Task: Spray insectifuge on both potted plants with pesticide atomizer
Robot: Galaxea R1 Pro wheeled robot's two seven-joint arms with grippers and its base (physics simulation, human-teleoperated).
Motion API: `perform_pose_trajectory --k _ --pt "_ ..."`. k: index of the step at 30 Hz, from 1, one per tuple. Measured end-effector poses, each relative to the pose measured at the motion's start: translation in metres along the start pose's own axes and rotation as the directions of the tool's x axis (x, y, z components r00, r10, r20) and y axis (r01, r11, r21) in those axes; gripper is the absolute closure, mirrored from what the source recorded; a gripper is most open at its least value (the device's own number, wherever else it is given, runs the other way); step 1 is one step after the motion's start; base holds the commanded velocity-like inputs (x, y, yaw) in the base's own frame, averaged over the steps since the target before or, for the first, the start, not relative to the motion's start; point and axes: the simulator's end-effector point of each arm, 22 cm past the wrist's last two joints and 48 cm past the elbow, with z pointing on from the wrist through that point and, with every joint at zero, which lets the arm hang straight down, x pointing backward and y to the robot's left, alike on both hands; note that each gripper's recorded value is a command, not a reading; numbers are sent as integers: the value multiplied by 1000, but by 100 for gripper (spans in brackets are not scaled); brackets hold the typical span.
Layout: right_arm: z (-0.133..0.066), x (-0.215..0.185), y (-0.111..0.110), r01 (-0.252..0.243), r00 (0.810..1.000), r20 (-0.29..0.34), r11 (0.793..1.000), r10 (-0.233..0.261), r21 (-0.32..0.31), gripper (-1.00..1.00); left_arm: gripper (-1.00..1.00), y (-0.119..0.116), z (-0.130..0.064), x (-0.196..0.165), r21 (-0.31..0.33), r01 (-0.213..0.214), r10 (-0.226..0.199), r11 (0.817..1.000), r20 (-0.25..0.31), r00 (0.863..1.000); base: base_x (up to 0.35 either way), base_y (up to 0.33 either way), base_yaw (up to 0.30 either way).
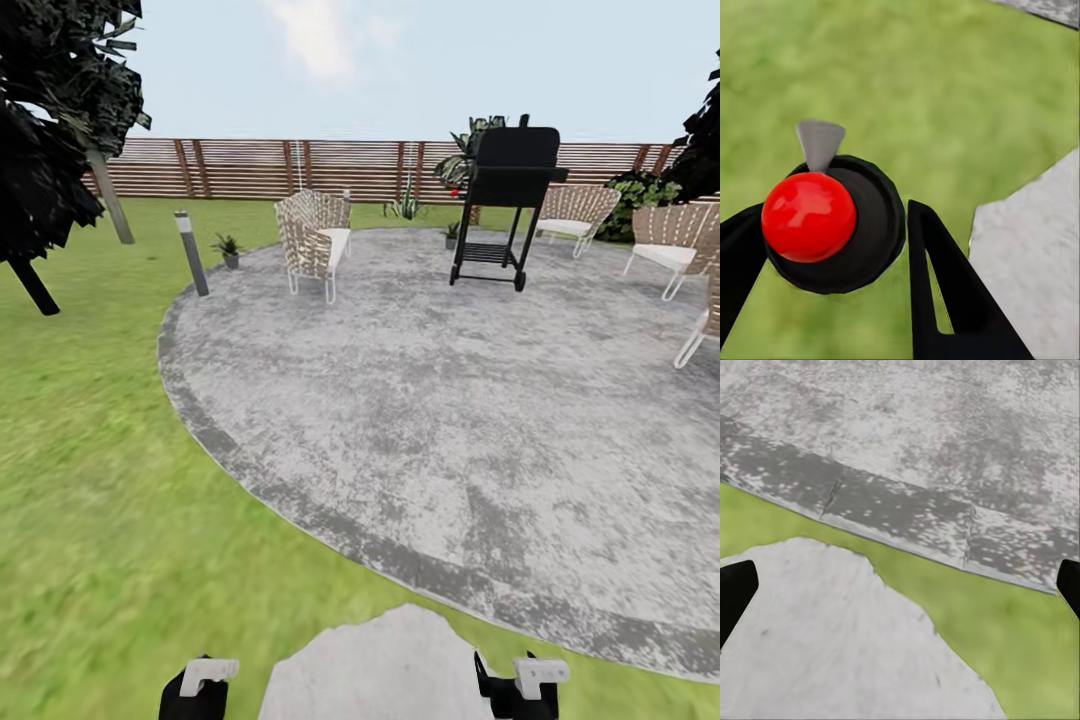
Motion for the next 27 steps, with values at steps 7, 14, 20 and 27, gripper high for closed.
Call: perform_pose_trajectory --k 7,14,20,27 --pt "0 0 0 0 1000 0 1000 0 0 -100 100 0 0 0 0 0 0 1000 0 1000 338 0 0" --pt "0 0 0 0 1000 0 1000 0 0 -100 100 0 0 0 1 -1 1 1000 0 1000 338 0 -27" --pt "0 0 0 0 1000 0 1000 0 0 -100 100 0 0 0 1 0 0 1000 1 1000 338 0 -259" --pt "0 0 0 0 1000 0 1000 0 0 -100 100 0 0 0 1 0 0 1000 1 1000 338 0 -277"
